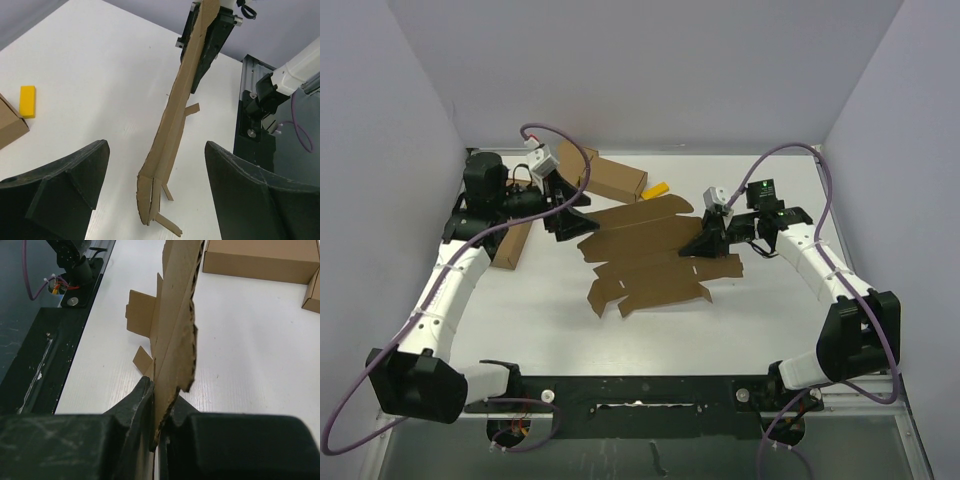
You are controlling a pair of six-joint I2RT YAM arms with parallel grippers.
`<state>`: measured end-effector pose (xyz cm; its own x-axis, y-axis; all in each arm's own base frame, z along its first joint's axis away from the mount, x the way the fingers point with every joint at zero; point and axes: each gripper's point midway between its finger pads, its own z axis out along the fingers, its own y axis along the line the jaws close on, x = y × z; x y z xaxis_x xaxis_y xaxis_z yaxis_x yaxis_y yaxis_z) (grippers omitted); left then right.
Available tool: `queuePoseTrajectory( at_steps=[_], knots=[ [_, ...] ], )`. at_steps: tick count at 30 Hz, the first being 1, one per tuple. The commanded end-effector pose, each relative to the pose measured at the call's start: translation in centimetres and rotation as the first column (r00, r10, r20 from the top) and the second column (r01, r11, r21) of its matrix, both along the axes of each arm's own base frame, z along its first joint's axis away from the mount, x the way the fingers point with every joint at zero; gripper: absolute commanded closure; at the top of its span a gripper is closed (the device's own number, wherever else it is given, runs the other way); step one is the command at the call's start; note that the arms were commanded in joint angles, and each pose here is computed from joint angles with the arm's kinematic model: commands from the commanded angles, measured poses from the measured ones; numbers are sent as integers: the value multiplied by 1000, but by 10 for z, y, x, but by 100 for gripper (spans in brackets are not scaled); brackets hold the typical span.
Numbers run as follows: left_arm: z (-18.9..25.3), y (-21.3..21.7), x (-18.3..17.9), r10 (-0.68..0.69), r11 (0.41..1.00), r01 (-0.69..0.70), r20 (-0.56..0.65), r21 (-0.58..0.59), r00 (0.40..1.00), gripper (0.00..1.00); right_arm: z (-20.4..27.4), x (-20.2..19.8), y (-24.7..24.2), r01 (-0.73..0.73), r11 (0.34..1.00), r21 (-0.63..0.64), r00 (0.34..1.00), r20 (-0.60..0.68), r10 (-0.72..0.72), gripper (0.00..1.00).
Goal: Fold the paper box
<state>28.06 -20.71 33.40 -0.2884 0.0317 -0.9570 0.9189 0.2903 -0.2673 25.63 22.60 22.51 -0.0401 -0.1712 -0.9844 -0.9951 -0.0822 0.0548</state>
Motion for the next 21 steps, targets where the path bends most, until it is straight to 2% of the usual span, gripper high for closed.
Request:
queuePoseTrajectory(
  at_steps=[1,4,10,18,21],
  knots=[
    [-7,-5,2,-26,998,26,-8,52,1000,23,16,2,4,-24,999,24,998,62,23,100],
    [-15,-10,1,-45,996,46,-23,71,999,28,15,2,4,-26,999,23,998,61,25,100],
    [-19,-16,-4,-95,993,97,-31,64,995,46,15,1,5,-32,999,21,997,64,31,100],
    [-21,-21,-11,-147,987,149,-35,57,988,74,15,1,5,-35,999,22,997,63,33,100],
    [-21,-21,-12,-152,986,153,-27,58,988,88,14,1,5,-34,999,22,998,63,33,100]
  ],
)
